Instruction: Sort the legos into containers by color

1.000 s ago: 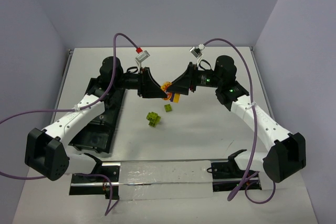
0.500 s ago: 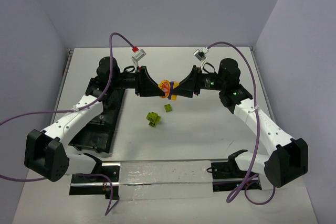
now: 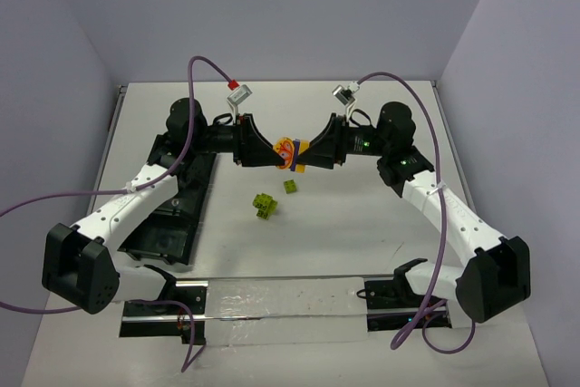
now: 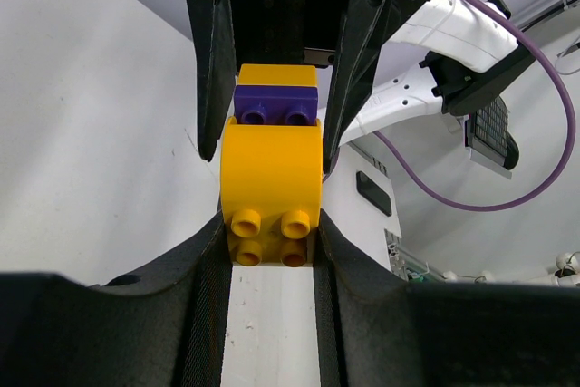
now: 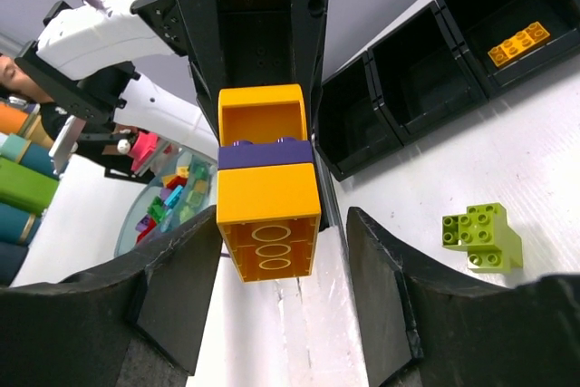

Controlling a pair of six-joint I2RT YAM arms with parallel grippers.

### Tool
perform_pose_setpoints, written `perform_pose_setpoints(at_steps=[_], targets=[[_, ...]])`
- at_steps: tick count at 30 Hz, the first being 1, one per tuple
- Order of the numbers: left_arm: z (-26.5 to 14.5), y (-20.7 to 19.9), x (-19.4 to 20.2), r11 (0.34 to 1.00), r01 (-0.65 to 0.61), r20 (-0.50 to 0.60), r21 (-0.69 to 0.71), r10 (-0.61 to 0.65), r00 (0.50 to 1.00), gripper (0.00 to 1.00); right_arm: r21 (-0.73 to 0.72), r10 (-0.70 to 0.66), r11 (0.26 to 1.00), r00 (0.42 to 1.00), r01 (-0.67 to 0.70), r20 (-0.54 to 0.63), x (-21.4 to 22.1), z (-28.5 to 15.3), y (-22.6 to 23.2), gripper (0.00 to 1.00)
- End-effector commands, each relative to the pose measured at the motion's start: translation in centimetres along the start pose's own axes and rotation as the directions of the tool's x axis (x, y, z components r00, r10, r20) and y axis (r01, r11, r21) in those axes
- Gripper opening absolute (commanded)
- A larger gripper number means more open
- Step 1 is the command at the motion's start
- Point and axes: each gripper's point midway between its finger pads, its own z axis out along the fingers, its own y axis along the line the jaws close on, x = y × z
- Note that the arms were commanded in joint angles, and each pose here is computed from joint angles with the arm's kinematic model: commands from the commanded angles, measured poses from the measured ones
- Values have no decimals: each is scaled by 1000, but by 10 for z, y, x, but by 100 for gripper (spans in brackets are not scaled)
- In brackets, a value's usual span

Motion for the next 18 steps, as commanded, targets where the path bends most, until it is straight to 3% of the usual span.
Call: perform_pose_setpoints(at_steps=[1,4,6,7,8,10,11,18], targets=[[-3,-17,-8,995,-91,17,45,90,996,0,-34,-28,999,1000,28,11,-5,3,5,62],[-3,-16,-7,995,-88,17,43,87,996,0,-43,-23,999,1000,23,10,-6,5,5,62],[-3,-16,-6,995,-87,16,42,86,996,0,-41,-20,999,1000,20,10,-6,5,4,57],[-3,-16,-6,995,-86,16,42,85,996,0,-38,-16,999,1000,16,9,-6,6,3,50],[-3,-16,-6,995,-87,16,42,87,996,0,-38,-15,999,1000,16,9,-6,6,2,34],[-3,-16,-5,995,-87,16,42,86,996,0,-36,-11,999,1000,12,11,-5,7,1,15],[-3,-15,-5,995,-86,17,41,86,996,0,-33,-8,999,1000,9,14,-5,7,0,0],[-10,-9,-8,995,-103,16,-10,103,995,0,70,-26,997,999,24,26,0,-1,-16,0]])
